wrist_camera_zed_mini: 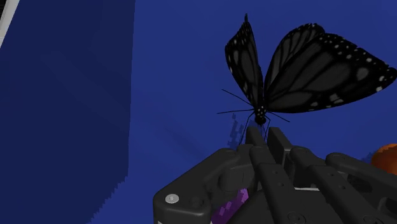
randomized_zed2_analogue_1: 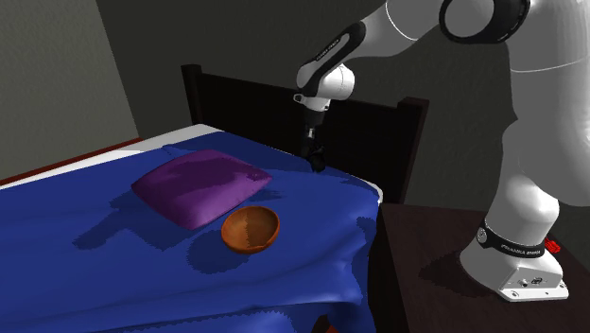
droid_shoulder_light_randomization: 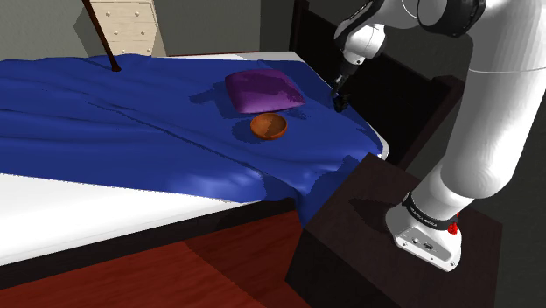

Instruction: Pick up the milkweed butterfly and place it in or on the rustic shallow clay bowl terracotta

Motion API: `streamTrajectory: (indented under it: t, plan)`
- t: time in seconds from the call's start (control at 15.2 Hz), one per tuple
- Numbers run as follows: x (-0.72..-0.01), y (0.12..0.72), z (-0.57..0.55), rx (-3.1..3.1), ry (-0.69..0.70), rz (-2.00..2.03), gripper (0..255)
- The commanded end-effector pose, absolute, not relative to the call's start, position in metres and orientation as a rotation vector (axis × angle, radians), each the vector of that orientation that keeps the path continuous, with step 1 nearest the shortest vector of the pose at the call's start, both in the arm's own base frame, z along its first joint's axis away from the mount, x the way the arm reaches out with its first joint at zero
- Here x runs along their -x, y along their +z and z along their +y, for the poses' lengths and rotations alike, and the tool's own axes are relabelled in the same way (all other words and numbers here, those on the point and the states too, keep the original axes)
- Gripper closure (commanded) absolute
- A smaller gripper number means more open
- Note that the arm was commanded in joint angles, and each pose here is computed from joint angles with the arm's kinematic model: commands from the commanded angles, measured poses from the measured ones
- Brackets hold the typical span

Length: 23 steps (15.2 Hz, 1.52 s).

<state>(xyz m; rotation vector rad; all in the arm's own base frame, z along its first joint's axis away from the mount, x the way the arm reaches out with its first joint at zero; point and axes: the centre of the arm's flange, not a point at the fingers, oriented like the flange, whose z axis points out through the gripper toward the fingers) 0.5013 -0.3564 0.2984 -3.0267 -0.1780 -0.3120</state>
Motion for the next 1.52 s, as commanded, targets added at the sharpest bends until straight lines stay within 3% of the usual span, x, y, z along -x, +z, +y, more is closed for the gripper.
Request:
streamTrajectory:
  t: [0.0,1.45]
  plan:
    - [-0.501,0.305,-0.357,3.027,-0.312,-0.178,255]
    - [-0.631,0.285,-0.097,3.027,-0.312,-0.178,255]
